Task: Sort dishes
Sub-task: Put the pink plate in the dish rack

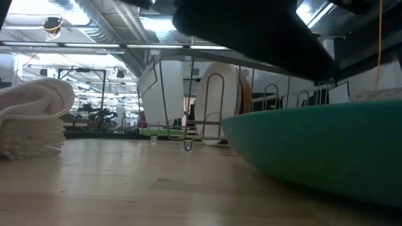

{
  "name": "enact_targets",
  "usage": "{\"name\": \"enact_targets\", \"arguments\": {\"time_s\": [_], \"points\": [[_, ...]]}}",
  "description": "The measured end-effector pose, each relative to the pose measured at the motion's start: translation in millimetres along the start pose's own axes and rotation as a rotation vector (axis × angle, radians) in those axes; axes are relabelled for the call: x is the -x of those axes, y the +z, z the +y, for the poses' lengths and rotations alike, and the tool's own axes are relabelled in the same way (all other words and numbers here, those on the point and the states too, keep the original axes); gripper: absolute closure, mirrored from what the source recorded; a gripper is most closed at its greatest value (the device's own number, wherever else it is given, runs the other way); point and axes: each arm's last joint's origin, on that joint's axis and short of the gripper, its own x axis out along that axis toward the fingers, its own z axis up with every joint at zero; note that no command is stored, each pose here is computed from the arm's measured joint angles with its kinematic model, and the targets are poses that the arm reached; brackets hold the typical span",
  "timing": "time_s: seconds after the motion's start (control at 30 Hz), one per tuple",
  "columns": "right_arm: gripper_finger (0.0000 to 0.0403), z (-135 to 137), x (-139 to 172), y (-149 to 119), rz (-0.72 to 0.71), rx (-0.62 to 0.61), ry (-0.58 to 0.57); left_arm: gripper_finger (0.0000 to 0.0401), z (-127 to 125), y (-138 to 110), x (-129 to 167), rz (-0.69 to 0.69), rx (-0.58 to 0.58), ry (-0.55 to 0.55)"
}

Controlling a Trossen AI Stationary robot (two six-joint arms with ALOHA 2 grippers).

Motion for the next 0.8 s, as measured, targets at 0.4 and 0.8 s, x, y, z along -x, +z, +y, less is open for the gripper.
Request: {"name": "enact_targets", "arguments": {"time_s": [0.4,0.8], "points": [[0.0388,-10,-2,-13,0.129,-0.170,-0.120,0.0215,-1,-8,0,0.090,-0.032,-0.010],[0.0388,-22,-33,-29,0.273,-0.218,-0.312,0.0215,-1,-9,0,0.094,-0.025,-0.011]]}}
